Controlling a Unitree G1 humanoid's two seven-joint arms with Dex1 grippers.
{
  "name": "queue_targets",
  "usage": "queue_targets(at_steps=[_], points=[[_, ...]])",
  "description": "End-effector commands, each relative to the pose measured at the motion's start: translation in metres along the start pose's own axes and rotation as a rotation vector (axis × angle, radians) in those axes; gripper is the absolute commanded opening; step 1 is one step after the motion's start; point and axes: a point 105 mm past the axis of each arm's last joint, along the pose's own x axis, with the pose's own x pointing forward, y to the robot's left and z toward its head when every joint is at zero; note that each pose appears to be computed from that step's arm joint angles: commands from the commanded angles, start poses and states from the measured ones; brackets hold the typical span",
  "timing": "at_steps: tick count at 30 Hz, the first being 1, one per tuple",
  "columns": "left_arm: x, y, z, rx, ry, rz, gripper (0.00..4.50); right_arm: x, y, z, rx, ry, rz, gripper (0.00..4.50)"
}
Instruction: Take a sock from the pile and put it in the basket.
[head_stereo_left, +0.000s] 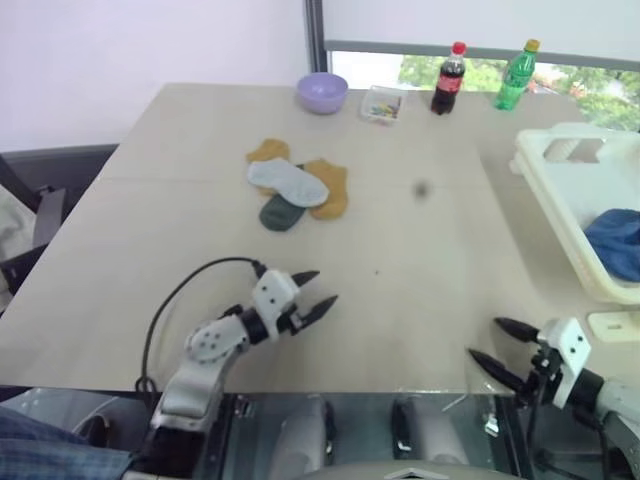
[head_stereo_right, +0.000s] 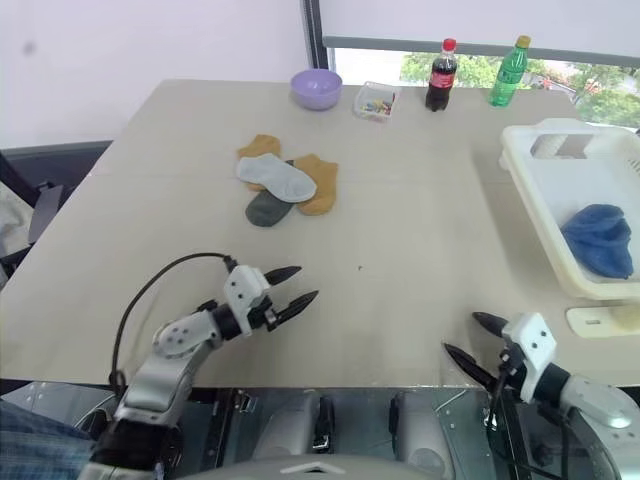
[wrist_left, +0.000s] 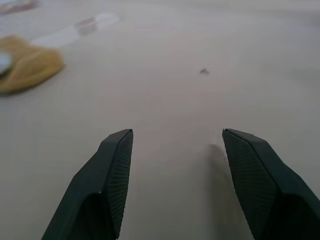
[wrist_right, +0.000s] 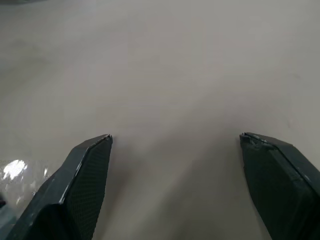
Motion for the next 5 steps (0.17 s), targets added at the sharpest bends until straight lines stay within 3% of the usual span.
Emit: queue_targets(at_steps=[1, 5], points=[[-0.021, 0.005, 0.006, 0.025, 0.01, 0.068, 3.06, -0.014, -0.006, 0.006, -0.019, -0.03, 0.013, 4.16], [-0.038, 0.013, -0.002, 0.03, 0.057, 0.126, 3.06, -0.013, -0.008, 0.004, -0.001, -0.05, 0.028, 4.16]])
